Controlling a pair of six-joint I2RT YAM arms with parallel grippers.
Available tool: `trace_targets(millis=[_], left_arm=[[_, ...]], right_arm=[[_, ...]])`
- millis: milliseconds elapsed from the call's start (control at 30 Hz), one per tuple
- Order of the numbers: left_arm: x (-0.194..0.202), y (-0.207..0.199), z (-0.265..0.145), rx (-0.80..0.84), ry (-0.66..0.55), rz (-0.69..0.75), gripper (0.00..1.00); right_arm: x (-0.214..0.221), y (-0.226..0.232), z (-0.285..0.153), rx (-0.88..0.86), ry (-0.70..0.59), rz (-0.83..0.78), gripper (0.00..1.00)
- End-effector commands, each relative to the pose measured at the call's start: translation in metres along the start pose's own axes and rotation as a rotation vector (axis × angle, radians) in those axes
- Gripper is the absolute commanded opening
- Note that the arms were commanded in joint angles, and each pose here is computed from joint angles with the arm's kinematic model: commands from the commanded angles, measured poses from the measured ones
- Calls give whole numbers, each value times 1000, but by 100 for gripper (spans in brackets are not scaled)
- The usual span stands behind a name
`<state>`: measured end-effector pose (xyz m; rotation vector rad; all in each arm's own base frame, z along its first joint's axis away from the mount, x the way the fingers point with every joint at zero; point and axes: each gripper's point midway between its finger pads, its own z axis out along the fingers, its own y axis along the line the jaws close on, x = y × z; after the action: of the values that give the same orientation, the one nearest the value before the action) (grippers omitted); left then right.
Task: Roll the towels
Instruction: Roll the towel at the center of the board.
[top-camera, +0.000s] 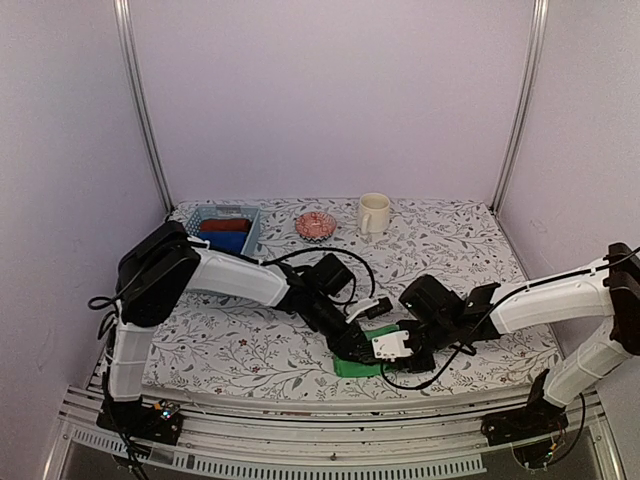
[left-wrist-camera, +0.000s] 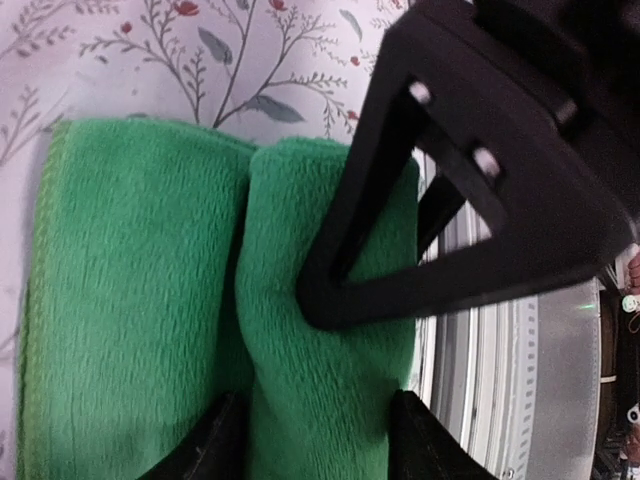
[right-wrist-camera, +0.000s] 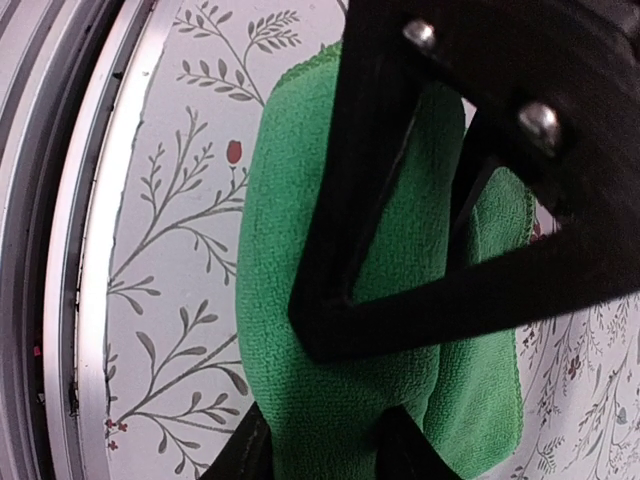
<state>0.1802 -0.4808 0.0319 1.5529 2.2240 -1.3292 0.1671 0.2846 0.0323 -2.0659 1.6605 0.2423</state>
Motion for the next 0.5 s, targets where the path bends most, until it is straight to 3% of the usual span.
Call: trace_targets(millis=[0,133,467], left_arm=[[22,18,-35,-171,-5,-39,52],[9,0,-69,-220,-143,16,61],[30,-30,-126,-508,-373,197,59]], right_arm=[[39,58,12,-233,125,37,31],[33,71,9,-355,107,94,27],[28,55,10,-609,51,361,24]])
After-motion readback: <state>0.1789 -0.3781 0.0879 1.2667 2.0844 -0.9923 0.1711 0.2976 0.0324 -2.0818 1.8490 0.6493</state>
